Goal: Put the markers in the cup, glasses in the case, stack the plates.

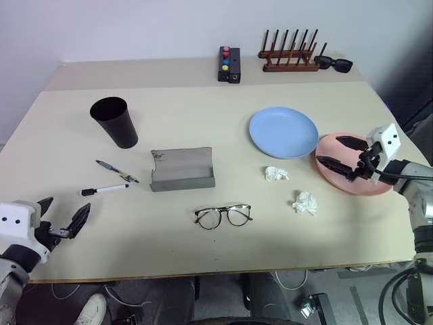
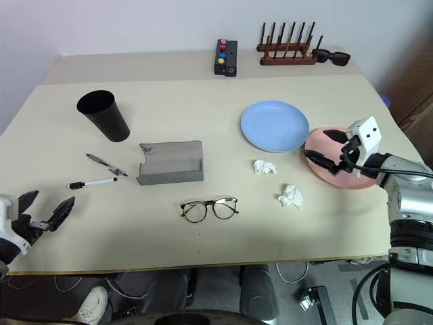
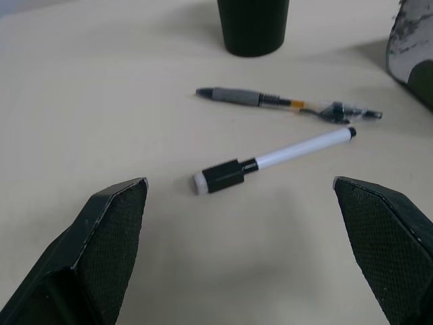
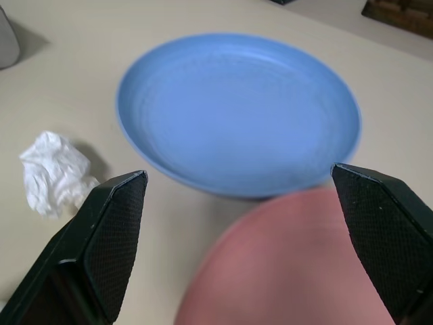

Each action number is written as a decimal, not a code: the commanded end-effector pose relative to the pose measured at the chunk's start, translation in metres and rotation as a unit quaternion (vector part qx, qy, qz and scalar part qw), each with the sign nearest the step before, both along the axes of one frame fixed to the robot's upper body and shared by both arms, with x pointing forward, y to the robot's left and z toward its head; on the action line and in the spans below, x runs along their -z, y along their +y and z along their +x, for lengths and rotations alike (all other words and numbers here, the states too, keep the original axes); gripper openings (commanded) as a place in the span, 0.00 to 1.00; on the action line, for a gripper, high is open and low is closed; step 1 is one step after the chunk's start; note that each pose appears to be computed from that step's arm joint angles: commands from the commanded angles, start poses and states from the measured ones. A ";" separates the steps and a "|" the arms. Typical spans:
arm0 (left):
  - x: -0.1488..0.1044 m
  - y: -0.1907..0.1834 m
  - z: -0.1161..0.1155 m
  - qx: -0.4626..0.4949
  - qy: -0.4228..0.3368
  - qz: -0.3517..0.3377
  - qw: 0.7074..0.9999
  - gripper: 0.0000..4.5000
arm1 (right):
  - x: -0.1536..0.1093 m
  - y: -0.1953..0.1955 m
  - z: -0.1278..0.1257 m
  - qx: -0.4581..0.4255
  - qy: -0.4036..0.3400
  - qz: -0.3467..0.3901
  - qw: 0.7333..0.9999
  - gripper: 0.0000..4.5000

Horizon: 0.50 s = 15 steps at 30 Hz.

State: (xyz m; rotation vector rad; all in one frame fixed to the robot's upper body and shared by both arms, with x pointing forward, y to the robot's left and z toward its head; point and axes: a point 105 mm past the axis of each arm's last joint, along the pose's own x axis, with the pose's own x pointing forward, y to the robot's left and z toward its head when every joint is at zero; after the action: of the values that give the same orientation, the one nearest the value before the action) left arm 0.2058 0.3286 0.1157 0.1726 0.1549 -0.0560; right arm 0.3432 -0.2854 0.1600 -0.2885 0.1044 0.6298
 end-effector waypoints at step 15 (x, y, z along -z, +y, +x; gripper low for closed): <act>-0.017 -0.008 0.006 0.020 -0.028 0.016 0.999 1.00 | -0.009 0.006 0.007 -0.016 -0.031 0.007 0.999 0.99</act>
State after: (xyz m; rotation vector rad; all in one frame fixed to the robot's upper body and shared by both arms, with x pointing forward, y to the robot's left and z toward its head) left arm 0.2079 0.3258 0.1188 0.1747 0.1400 -0.0604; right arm 0.3494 -0.2781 0.1576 -0.2804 0.0880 0.6538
